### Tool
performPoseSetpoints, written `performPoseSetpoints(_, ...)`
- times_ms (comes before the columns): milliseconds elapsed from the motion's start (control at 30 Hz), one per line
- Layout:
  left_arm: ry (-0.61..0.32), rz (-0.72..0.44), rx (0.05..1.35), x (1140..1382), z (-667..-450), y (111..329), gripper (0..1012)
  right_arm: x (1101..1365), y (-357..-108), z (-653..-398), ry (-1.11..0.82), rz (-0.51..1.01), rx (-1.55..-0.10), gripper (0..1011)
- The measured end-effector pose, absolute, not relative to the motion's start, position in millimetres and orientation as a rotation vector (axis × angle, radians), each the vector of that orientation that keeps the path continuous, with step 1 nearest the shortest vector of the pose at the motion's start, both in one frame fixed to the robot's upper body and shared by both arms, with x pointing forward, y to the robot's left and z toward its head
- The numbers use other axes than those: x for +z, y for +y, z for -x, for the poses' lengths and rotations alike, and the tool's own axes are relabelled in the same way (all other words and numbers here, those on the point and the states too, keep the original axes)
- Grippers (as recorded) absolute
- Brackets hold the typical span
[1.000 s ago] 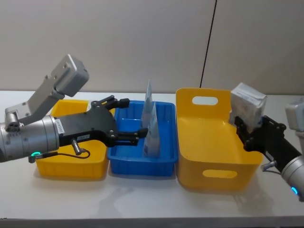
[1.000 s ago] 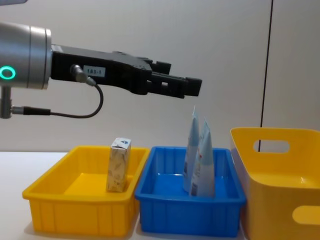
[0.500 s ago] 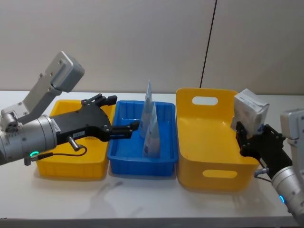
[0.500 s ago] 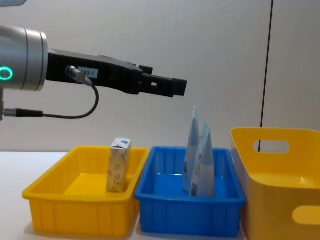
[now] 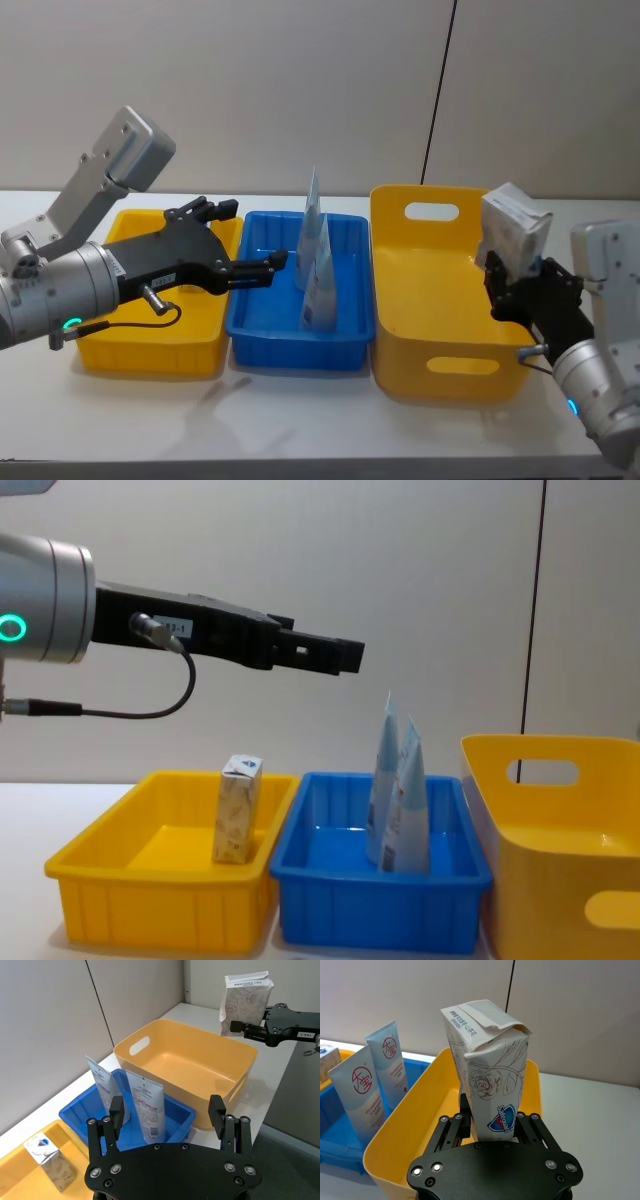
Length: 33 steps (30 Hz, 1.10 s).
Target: Bimanual collaborative sorting of washing and personal care products
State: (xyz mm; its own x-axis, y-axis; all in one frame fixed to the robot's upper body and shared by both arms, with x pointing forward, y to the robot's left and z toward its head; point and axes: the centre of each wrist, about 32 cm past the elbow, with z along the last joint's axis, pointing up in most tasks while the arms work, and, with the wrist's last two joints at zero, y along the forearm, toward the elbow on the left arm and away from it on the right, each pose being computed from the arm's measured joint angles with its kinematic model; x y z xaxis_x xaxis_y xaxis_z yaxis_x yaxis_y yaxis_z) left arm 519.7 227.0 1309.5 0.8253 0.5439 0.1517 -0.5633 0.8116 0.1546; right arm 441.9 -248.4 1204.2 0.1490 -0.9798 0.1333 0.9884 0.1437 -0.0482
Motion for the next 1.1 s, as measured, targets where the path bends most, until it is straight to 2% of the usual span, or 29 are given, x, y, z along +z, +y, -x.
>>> performPoseSetpoints(1033, -0.097, -0.2, 0.611, 1310, -519, 227, 1001, 1197, -234, -470, -0.008, 0.228, -1.402, 370)
performPoseSetpoints(1100, -0.097, -0.2, 0.611, 1310, -519, 227, 1001, 1197, -234, -471, -0.007, 0.23, -1.402, 411)
